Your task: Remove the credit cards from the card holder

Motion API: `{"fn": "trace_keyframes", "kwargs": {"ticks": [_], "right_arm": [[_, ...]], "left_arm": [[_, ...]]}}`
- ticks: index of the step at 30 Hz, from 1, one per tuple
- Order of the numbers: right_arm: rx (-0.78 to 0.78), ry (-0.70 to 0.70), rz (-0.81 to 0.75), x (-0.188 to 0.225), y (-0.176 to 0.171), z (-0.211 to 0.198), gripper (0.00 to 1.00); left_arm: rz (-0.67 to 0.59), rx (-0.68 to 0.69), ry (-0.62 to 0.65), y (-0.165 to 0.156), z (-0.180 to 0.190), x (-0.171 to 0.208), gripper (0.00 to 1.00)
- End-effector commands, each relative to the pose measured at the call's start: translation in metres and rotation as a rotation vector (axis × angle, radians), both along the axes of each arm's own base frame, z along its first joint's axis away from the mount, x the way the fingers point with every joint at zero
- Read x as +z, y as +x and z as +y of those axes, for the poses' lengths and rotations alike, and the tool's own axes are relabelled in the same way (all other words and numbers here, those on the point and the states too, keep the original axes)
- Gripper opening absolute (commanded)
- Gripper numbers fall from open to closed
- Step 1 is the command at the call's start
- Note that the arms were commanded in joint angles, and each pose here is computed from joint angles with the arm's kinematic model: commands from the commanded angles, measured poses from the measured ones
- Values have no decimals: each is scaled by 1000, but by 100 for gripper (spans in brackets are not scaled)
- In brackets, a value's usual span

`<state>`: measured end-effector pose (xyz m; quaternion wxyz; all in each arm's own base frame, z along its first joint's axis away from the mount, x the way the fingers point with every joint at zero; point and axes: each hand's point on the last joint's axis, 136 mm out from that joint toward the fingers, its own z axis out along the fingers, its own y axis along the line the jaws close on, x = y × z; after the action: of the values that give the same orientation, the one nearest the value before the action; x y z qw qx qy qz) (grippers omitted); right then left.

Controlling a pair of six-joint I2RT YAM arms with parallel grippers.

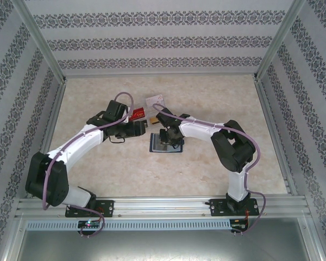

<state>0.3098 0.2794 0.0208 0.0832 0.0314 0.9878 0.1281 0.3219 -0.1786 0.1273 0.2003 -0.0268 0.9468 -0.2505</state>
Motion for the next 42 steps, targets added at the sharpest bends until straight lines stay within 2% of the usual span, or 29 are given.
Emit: {"fn": "trace_keyframes", "kwargs": {"ticks": [1,5,12,18,24,37,42], "right_arm": [[13,-32,31,-16,-7,-12,21],[1,4,28,-18,-8,-12,19],[-9,41,0,-14,-5,-15,19],[-8,67,4,-12,-3,-13,19],[-7,71,6,-13,-4,-13,19],[-7,77,13,-17,-4,-11,20],[-9,74,23,-20,-6,-11,20]], "left_arm": [[67,-19,-192,-1,-27,-3,68],[126,-2,-236,-1,-39,-13,57],[163,-6,-259,-5,-61,-24,48],[194,6,-211,-4,-73,-41,43],[214,36,-149,-3,-74,-59,30],[267,20,-109,-6,-80,-85,27],[272,-12,-144,-8,-87,-86,24]]}}
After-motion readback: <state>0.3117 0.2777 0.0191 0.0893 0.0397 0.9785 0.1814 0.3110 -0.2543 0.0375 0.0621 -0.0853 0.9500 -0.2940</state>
